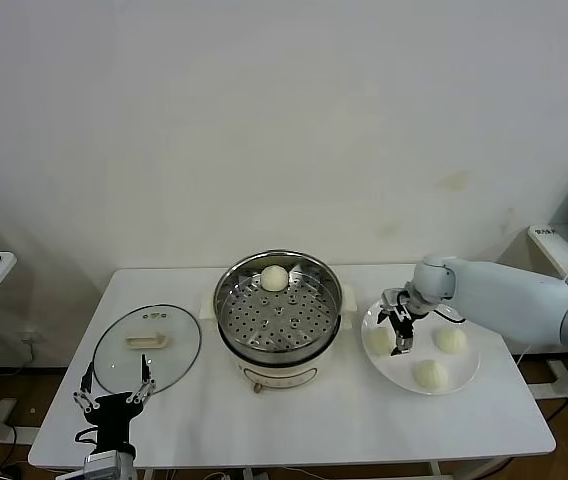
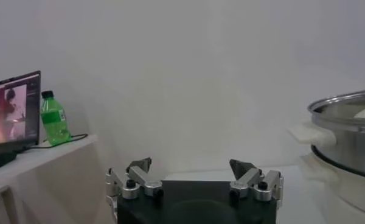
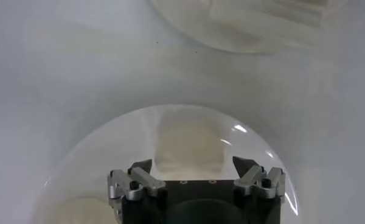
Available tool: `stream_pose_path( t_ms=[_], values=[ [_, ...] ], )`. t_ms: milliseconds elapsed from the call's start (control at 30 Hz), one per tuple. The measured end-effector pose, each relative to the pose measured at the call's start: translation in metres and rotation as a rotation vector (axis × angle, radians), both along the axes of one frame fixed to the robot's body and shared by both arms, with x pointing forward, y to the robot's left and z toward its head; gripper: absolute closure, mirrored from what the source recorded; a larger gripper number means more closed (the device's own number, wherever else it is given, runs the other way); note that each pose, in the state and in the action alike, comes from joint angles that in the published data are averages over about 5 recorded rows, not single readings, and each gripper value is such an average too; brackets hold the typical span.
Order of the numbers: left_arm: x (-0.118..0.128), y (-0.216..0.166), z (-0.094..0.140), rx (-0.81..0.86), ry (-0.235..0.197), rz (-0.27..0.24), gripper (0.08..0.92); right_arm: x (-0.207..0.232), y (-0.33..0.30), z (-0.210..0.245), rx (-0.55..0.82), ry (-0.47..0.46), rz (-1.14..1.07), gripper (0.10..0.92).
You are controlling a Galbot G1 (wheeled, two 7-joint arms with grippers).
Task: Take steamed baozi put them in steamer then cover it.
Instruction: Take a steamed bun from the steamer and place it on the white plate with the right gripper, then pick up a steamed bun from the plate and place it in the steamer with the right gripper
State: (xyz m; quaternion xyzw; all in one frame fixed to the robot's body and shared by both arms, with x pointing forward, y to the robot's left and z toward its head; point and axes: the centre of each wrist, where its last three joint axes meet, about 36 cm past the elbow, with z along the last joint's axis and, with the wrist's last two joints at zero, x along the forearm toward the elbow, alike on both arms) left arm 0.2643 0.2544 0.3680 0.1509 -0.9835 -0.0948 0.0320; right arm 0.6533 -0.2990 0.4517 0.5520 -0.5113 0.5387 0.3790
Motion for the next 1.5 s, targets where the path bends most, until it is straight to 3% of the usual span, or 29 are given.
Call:
stream_pose_path(
  t_ms=[367, 633, 1000, 1233, 1500],
  values=[
    [0.000, 0.000, 0.001, 0.000, -0.002, 0.000, 0.177, 0.001, 0.002, -0.001, 0.019, 0.000, -0.003, 0.471],
    [0.001, -0.001, -0.001, -0.001, 0.002, -0.003, 0.177, 0.014, 0.001, 0.033, 0.033, -0.035, 0.002, 0.479],
    [0.003, -0.006, 0.000, -0.001, -0.002, -0.020, 0.177, 0.040, 0.021, 0.149, 0.054, -0.174, 0.033, 0.477],
    [0.006, -0.008, -0.001, 0.000, -0.004, -0.029, 0.177, 0.032, 0.061, 0.214, 0.096, -0.235, 0.078, 0.470],
    [0.009, -0.008, -0.003, -0.002, -0.007, -0.024, 0.177, 0.007, 0.129, 0.244, 0.161, -0.236, 0.134, 0.462]
  ],
)
